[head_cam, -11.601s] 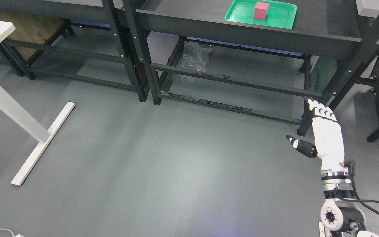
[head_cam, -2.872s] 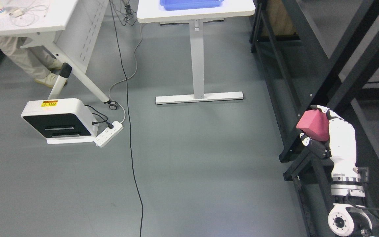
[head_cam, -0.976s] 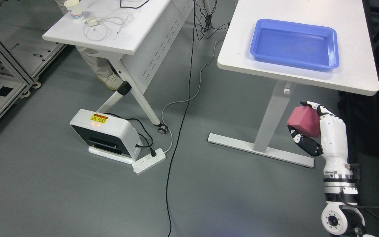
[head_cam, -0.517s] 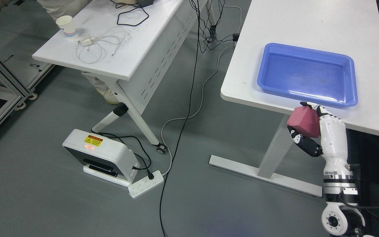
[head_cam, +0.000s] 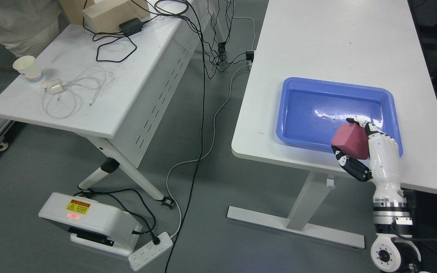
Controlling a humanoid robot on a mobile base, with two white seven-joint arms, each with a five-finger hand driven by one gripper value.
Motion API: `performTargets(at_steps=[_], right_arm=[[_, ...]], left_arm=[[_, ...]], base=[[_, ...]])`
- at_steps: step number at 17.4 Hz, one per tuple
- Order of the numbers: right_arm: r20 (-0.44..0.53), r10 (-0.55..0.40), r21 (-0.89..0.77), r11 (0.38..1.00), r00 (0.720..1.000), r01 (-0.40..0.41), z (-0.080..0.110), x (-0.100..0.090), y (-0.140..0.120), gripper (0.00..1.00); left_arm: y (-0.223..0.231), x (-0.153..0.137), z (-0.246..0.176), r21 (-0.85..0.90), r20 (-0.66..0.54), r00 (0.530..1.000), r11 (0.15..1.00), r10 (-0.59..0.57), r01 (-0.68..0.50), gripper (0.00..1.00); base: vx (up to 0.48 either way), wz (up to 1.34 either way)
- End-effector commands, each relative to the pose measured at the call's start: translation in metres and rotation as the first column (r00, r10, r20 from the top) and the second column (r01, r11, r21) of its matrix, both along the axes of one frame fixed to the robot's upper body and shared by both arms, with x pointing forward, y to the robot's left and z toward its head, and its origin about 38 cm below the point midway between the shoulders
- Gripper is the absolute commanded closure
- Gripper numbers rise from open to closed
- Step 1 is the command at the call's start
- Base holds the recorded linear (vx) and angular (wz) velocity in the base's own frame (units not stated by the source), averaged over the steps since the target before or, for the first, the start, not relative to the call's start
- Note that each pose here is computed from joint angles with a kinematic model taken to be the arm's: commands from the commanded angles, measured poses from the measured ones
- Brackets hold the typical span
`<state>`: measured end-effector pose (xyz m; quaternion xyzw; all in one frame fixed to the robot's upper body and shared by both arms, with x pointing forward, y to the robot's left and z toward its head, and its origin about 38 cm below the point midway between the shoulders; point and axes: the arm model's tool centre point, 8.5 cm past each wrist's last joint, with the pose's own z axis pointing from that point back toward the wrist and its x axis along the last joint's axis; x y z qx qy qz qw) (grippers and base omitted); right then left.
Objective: Pick pink block from left shelf to tray
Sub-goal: 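Lower the pink cube into the blue tray and open the right hand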
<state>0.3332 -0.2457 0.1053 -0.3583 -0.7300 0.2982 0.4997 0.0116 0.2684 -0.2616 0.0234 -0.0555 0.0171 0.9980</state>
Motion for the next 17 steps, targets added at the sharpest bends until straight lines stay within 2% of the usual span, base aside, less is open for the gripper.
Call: performTargets(at_steps=[1,6,12,14,15,17], right_arm=[[-0.002,0.009,-0.001,1.0,1.0,-0.009,0.0,0.0,0.003,0.96],[-0.009,0.018,-0.002,1.0,1.0,-0.018,-0.001,0.0,0.005,0.96],[-0.078,0.075,-0.009,0.997,0.994,-0.076,-0.01,0.0,0.018,0.91],[-0.098,0.081,-0.009,0.997,0.992,-0.082,-0.013,0.0,0.02,0.83],[-0.125,0.092,-0.011,0.995,0.988,-0.094,-0.015,0.0,0.022,0.76],[-0.172,0.108,0.012,0.994,0.979,-0.108,-0.02,0.001,0.023,0.55]], left_arm=[[0.011,0.02,0.002,0.018,0.039,0.999,1.0,-0.005,0.005,0.0],[0.011,0.02,0.002,0.018,0.039,0.999,1.0,-0.005,0.005,0.0],[0.011,0.02,0.002,0.018,0.039,0.999,1.0,-0.005,0.005,0.0],[0.011,0.02,0.002,0.018,0.039,0.999,1.0,-0.005,0.005,0.0],[0.011,0.02,0.002,0.018,0.039,0.999,1.0,-0.005,0.005,0.0],[0.011,0.02,0.002,0.018,0.039,0.999,1.0,-0.005,0.005,0.0]], base=[[0.264,-0.14],[0.19,-0.07],[0.141,-0.06],[0.1,-0.04],[0.094,-0.04],[0.067,-0.03]])
